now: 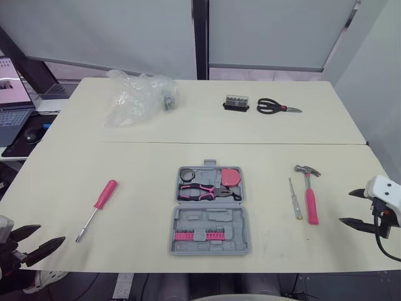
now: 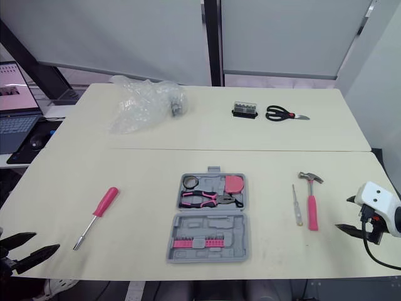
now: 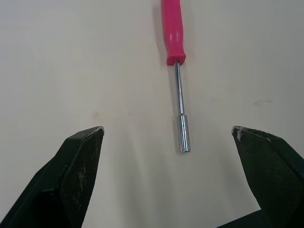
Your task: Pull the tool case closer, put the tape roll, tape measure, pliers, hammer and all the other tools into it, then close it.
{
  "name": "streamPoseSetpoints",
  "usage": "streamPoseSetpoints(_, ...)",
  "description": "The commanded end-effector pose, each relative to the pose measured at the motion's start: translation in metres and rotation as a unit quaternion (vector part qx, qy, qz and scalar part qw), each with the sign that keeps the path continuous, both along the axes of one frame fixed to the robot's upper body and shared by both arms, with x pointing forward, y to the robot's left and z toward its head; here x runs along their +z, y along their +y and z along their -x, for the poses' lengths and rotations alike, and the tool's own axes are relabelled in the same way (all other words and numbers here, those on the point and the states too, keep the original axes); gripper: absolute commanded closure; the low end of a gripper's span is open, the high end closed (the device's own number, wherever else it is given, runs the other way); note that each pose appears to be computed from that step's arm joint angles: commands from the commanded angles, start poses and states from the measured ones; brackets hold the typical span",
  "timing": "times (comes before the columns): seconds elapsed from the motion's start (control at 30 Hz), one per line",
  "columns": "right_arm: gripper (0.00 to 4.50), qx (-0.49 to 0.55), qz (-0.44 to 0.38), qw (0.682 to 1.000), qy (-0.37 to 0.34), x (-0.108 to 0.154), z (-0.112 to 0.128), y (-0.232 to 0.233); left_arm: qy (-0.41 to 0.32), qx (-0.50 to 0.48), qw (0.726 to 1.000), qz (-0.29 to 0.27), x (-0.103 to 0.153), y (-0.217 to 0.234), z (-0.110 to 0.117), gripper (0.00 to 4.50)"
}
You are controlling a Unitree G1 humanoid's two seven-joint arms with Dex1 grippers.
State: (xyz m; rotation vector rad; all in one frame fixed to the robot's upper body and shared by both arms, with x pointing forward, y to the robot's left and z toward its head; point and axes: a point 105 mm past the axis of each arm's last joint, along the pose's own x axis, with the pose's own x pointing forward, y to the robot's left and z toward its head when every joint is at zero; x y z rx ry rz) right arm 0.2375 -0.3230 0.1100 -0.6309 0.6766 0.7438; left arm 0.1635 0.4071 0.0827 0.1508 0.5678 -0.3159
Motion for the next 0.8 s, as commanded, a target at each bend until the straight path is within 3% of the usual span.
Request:
streamPoseSetpoints(0.03,0.03,0.011,0.006,1.0,-0.011,0.009,-0.003,0.003,-0.01,-0.001,1.0,-0.004,0.006,-0.002,-0.001,0.0)
streamPoseSetpoints(0.17,0.03,0.016,0.007,1.0,-0.015,0.008,-0.003,0.007,-0.019,-0.04,0.999,-0.013,0.013,-0.019,-0.009,0.0)
streamPoseSetpoints(0.37,0.03,0.028,-0.034,0.999,-0.029,0.007,-0.002,0.029,-0.063,-0.181,0.981,-0.008,0.031,-0.091,-0.04,0.0)
streamPoseSetpoints(0.57,0.03,-0.001,-0.075,0.996,-0.055,-0.003,-0.007,0.062,-0.124,-0.359,0.925,0.005,0.058,-0.187,-0.059,0.0)
streamPoseSetpoints(0.8,0.03,-0.076,-0.122,0.988,-0.059,-0.031,-0.007,0.096,-0.16,-0.487,0.859,0.02,0.083,-0.249,-0.06,0.0)
